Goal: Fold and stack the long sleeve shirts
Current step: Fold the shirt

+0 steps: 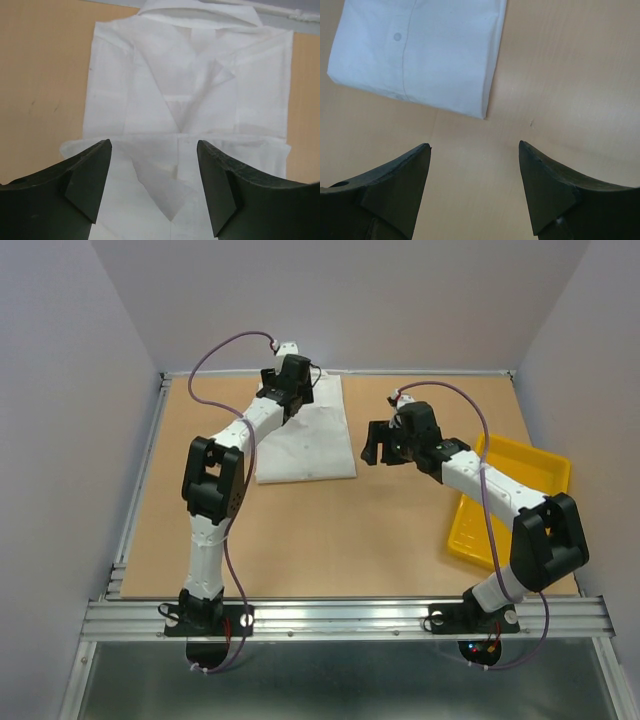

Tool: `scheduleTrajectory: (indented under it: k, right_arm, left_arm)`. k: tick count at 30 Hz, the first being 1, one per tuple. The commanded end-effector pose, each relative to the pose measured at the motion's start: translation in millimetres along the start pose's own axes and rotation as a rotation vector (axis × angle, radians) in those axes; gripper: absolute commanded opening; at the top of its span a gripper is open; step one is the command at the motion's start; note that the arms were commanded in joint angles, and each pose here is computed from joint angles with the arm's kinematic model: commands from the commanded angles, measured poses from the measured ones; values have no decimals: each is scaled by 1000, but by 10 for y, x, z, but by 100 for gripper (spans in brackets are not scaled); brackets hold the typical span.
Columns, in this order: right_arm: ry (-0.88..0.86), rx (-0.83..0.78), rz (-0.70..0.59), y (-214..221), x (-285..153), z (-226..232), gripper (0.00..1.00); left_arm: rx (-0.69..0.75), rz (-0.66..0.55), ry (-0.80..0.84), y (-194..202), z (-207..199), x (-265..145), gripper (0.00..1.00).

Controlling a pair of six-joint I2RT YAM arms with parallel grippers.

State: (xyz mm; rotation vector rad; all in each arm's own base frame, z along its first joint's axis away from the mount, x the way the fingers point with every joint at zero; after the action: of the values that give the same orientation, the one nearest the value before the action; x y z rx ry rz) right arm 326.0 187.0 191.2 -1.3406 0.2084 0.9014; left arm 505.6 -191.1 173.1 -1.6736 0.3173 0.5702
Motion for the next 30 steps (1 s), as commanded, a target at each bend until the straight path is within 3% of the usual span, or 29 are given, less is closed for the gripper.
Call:
scheduleTrajectory:
  k: [1, 3, 6, 14, 22, 30]
  right_arm:
    - [-7, -6, -66, -87, -97, 37, 76]
    - [-16, -5, -61, -82, -66, 49, 76]
    - [-72, 7, -37, -75, 25, 106, 76]
    - [-113, 101, -43, -106, 409, 147, 72]
    - [-67, 299, -33, -46, 833, 107, 60]
    - [-68, 406, -21, 72, 1144, 79, 41]
  left_arm:
    - [-50, -142, 12, -469, 50, -391, 83]
    - [-102, -151, 37, -494, 94, -561, 84]
    - [-120, -56, 39, -101, 253, -656, 86]
    - [-179, 43, -12, 408, 630, -1000, 86]
    - [-185, 140, -154, 847, 1000, -1191, 86]
    - [-223, 176, -168, 938, 1104, -1088, 86]
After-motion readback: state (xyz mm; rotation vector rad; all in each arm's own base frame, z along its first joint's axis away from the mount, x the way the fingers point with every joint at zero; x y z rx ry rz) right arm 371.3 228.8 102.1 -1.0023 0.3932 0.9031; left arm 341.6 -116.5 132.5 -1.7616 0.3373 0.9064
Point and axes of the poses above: each gripper's point midway between its finger pads, its own x axis out along the fingers, its own z axis along the line the jaws close on, y = z × x, the point moved 7 cm from there along -x, back along the fingers, and after that the axes turned 5 degrees about -x, right-handed, at the moved point
